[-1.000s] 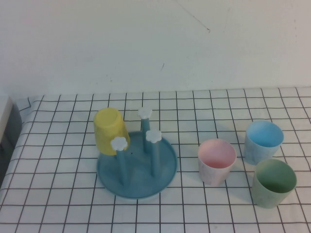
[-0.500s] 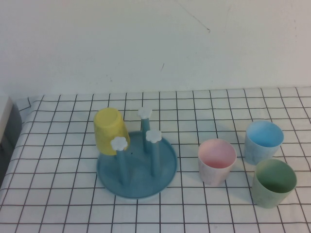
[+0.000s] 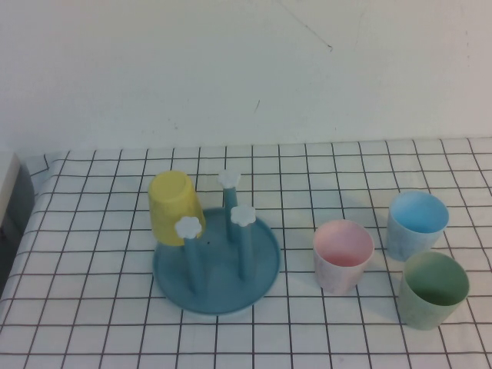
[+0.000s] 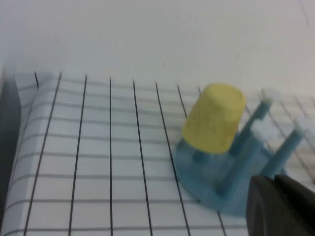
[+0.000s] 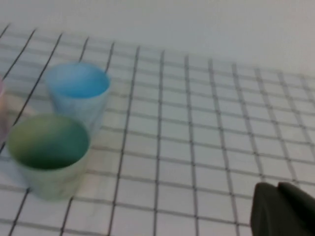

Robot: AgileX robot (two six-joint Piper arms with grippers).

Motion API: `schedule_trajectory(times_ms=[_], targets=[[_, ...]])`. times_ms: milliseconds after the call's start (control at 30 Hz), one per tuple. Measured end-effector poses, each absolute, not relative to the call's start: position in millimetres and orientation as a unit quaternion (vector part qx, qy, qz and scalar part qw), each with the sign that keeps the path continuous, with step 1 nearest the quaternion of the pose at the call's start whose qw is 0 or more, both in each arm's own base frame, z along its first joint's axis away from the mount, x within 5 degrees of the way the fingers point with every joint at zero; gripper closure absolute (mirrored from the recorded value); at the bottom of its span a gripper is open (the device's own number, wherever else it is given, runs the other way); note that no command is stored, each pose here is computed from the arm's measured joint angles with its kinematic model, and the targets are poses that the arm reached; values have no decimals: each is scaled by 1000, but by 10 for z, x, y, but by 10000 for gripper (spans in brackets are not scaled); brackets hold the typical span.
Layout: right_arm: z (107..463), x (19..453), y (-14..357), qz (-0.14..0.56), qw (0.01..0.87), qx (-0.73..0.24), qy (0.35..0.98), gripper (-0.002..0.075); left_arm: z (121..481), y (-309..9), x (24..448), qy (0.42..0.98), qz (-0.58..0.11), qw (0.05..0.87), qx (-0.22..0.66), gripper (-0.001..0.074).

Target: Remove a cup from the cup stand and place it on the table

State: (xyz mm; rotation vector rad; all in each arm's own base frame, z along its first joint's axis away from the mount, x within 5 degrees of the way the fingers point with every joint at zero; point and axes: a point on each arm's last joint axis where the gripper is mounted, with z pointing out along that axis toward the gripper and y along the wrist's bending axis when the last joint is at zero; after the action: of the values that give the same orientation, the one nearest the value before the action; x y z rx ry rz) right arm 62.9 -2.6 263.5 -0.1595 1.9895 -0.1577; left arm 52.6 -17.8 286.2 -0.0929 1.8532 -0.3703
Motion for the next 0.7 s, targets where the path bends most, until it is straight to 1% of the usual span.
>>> schedule_trajectory(times_ms=[67, 167, 267, 400, 567, 700], targets=[[2569, 721, 28, -40, 500, -96, 860, 729, 2948, -205, 601, 825, -147, 546, -9, 737], [2502, 840, 115, 3, 461, -136, 877, 729, 3024, -265, 747, 852, -154, 499, 28, 737], [2450, 926, 195, 41, 436, -176, 882, 729, 3063, -350, 931, 868, -187, 456, 58, 737], [2424, 999, 272, 70, 427, -227, 872, 729, 3197, -458, 1255, 877, -236, 409, 84, 737], [2440, 1011, 333, 86, 438, -272, 853, 729, 3457, -481, 1737, 876, -235, 410, 98, 737], [2447, 1011, 344, 87, 442, -282, 847, 729, 3632, -496, 2125, 877, -234, 407, 105, 737]])
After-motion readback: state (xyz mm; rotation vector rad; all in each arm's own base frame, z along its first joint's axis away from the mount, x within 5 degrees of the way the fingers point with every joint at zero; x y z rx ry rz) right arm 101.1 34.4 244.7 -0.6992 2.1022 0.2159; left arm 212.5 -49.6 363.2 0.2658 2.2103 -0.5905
